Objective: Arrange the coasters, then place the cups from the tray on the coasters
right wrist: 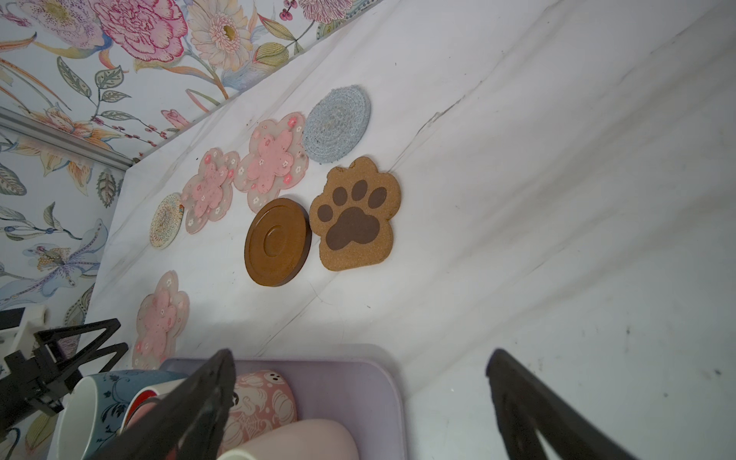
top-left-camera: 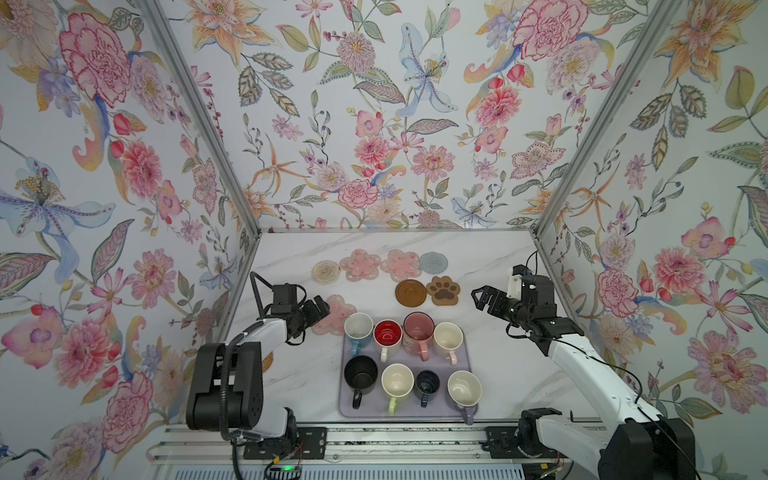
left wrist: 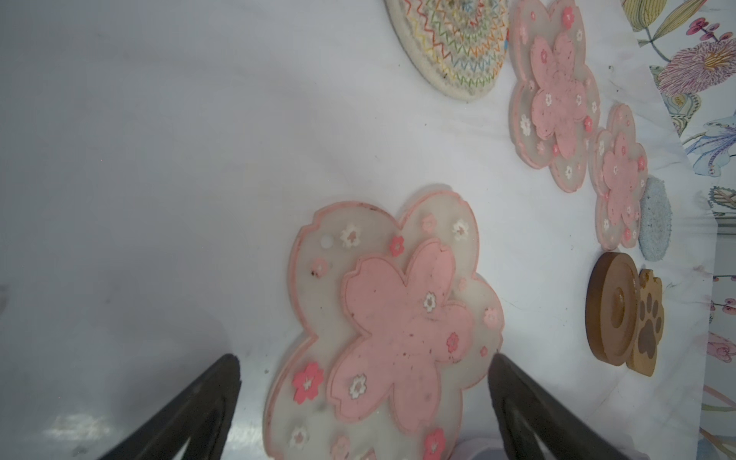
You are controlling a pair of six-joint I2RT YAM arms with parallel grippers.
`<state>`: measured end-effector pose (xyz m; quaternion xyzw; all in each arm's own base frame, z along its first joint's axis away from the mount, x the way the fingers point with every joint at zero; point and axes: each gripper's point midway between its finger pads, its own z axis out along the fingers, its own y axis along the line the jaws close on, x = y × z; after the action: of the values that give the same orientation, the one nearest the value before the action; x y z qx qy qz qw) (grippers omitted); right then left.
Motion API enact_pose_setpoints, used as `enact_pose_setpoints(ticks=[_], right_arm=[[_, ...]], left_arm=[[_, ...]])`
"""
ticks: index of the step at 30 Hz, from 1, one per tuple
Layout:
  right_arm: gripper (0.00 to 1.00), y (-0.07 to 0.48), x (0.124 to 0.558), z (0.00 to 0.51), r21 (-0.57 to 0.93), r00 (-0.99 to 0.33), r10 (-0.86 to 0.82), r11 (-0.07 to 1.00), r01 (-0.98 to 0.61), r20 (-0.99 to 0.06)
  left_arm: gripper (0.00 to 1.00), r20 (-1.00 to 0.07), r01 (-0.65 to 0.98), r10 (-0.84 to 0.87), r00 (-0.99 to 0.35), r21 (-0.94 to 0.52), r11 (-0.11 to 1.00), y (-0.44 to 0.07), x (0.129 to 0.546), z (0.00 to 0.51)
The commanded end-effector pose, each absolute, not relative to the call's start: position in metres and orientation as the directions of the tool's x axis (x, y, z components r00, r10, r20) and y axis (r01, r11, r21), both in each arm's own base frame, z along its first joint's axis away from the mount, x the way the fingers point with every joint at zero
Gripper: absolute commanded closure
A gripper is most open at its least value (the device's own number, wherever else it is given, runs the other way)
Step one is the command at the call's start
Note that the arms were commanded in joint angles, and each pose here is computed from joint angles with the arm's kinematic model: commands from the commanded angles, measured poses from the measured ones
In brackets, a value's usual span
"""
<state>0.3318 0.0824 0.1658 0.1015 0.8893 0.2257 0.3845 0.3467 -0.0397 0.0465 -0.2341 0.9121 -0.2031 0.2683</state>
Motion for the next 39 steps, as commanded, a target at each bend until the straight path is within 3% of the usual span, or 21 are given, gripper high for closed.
enact_pose_setpoints(ticks=[1,17,30,39], right_arm=[[0.01,0.083,0.336,0.169,0.486,-0.673,0.354,0.874,-0.009,-0.649],[0.01,0.084,0.336,0.167,0.492,-0.674,0.357,0.871,-0.01,-0.646],[0.01,0.084,0.335,0.167,0.488,-0.674,0.355,0.873,-0.01,-0.648],[0.01,0.083,0.333,0.17,0.484,-0.671,0.353,0.875,-0.01,-0.652]], left_arm=[[0.01,-0.373,-0.347,-0.547,-0.749,-0.483,0.804,-0.041,0.329,0.044],[0.01,-0.324,-0.357,-0.553,-0.767,-0.5,0.789,-0.067,0.301,0.028],[0.01,-0.322,-0.329,-0.573,-0.754,-0.57,0.753,-0.094,0.32,0.032],[0.01,-0.368,-0.332,-0.526,-0.767,-0.473,0.816,-0.081,0.325,0.036]])
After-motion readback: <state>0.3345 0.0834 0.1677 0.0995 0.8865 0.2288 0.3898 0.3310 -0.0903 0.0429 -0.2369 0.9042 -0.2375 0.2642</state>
